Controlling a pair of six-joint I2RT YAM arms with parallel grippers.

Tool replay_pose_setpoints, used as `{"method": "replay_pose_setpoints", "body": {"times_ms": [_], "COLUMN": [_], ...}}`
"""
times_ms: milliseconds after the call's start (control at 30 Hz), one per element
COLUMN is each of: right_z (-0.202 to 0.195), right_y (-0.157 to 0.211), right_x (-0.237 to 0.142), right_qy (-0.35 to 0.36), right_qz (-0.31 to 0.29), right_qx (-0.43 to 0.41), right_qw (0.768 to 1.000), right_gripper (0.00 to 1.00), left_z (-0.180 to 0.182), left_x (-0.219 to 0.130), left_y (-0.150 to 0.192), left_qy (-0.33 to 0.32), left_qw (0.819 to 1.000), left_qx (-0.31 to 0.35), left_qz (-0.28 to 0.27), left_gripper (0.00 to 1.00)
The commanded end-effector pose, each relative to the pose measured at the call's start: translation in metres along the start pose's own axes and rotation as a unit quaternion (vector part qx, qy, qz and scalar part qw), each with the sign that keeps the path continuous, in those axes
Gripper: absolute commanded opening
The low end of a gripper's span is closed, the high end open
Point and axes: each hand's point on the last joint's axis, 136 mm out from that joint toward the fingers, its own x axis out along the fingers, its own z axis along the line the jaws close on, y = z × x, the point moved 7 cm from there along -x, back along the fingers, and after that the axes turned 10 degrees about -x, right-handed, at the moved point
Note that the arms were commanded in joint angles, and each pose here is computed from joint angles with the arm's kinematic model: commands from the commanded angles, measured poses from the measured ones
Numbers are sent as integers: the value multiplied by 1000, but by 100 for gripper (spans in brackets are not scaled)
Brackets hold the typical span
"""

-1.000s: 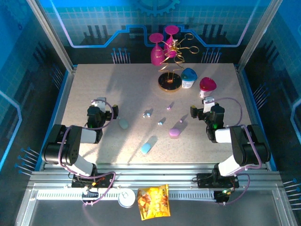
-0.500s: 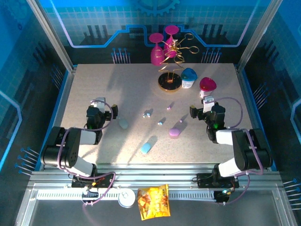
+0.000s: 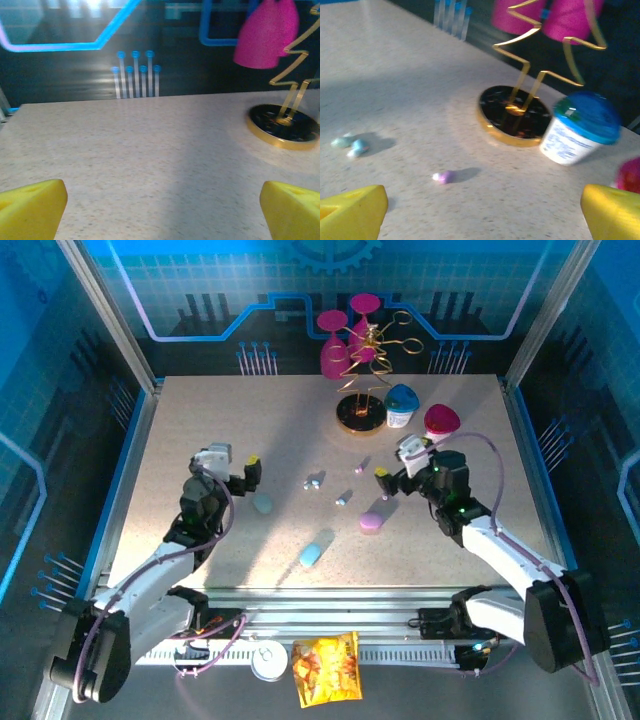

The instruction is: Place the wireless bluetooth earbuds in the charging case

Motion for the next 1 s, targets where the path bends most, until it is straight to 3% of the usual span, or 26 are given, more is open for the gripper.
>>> {"method": "replay_pose_setpoints", "body": {"times_ms": [0,233,367,533,633,733,800,967], "right_z": [35,91,94,110,128,160,179,210], "right_y": [-7,-13,-6,-5,-25,-34,-27,-24], "right_x": [3,12,20,27,29,22,15,1], "right_qy": [-89,-189,-181,-181,-203,-262,-309,-426], "right_qz": [39,94,172,206,186,129,96,45], "right_qx": [-46,-127,-146,-142,-117,-155,-185,-265], "right_qw": [994,969,957,951,954,944,928,864], "right_gripper": [100,100,100,100,100,100,100,100], "left_z": [-24,-38,-39,-39,-39,-39,-39,-40], "left_x": [-4,-7,-6,-3,-3,-3,-2,-2], "left_y": [-4,2,5,8,11,13,13,11], "left_qy": [58,117,119,117,120,119,117,118], "left_qw": [998,988,987,987,986,985,985,984], "left_qx": [-4,-45,-50,-50,-51,-52,-52,-47], "left_qz": [32,85,94,99,105,112,115,124], "left_gripper": [99,99,99,100,99,99,99,99]}}
